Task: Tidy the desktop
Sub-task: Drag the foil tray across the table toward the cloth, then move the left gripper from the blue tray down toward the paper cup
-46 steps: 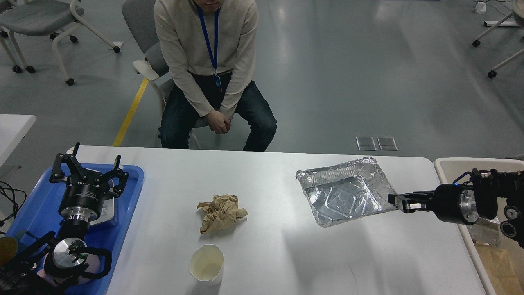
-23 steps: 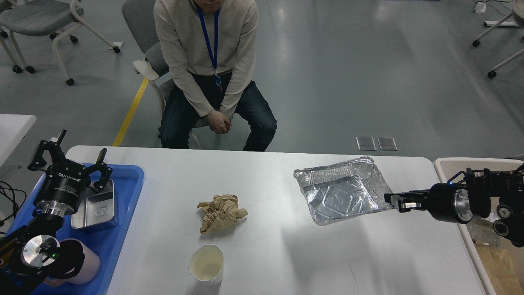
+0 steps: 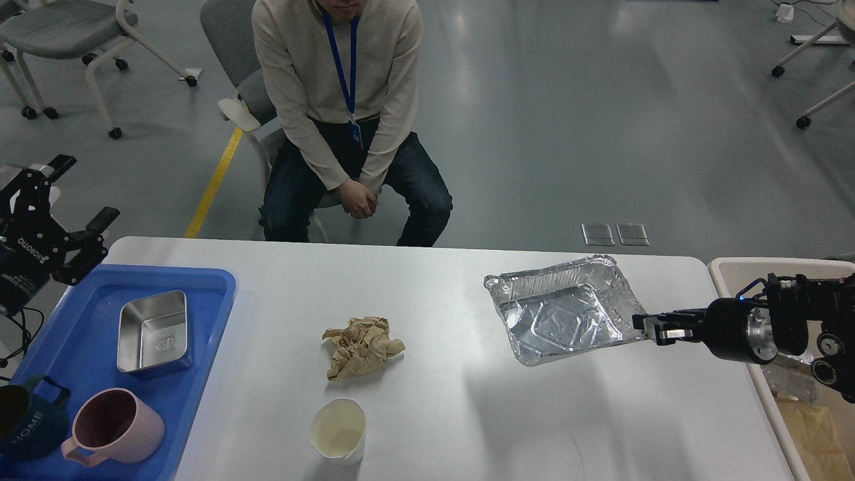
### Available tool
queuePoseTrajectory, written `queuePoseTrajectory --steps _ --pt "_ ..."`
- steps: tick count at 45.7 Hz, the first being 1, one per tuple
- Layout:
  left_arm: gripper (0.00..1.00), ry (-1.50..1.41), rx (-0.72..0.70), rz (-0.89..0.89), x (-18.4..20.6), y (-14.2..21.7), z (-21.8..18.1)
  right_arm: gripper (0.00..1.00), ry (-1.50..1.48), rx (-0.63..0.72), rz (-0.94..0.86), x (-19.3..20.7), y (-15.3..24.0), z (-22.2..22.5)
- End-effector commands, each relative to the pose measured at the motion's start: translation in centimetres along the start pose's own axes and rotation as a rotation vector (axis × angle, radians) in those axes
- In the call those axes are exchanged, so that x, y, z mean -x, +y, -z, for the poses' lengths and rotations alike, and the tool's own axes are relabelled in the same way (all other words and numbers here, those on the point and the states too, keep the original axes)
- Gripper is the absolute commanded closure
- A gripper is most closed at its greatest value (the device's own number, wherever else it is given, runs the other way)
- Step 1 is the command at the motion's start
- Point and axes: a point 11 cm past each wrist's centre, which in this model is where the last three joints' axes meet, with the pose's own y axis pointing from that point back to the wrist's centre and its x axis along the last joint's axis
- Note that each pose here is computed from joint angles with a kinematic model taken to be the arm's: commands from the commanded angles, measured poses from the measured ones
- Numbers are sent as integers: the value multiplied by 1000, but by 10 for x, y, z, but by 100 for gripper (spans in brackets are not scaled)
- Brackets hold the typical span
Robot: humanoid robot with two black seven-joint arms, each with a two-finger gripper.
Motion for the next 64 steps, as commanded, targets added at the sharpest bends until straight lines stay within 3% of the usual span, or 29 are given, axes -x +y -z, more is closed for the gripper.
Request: queuePoseTrajectory --steps 1,11,19,23,24,29,36,42,50,59,64 --pt "4 -76 -34 242 2 8 -42 100 0 5 -1 0 2 -2" --pt "4 -4 44 309 17 -1 -50 100 -4 30 -7 -1 10 -10" --pt "4 -83 -15 160 2 -3 -38 100 -6 38 -10 -1 13 -12" --pt "4 -146 -124 51 -8 0 -21 100 -6 34 -9 0 12 -11" --pt "4 -179 -220 -24 -12 3 -5 100 -5 31 -10 0 11 -10" --pt "4 -247 -409 -119 -11 11 10 100 -5 32 -10 0 11 -11" --pt "4 -302 -626 -110 0 28 12 100 -4 30 -12 -1 11 -10" --pt "4 -345 -718 -85 10 38 4 100 -7 29 -9 1 10 -10" --pt "4 -390 -746 -103 5 52 -6 100 -9 33 -7 2 11 -11" --pt "4 -397 -615 -63 13 40 -12 100 -9 33 -7 2 11 -11" --pt "4 -423 -612 -52 15 38 -10 100 -9 33 -8 2 12 -12"
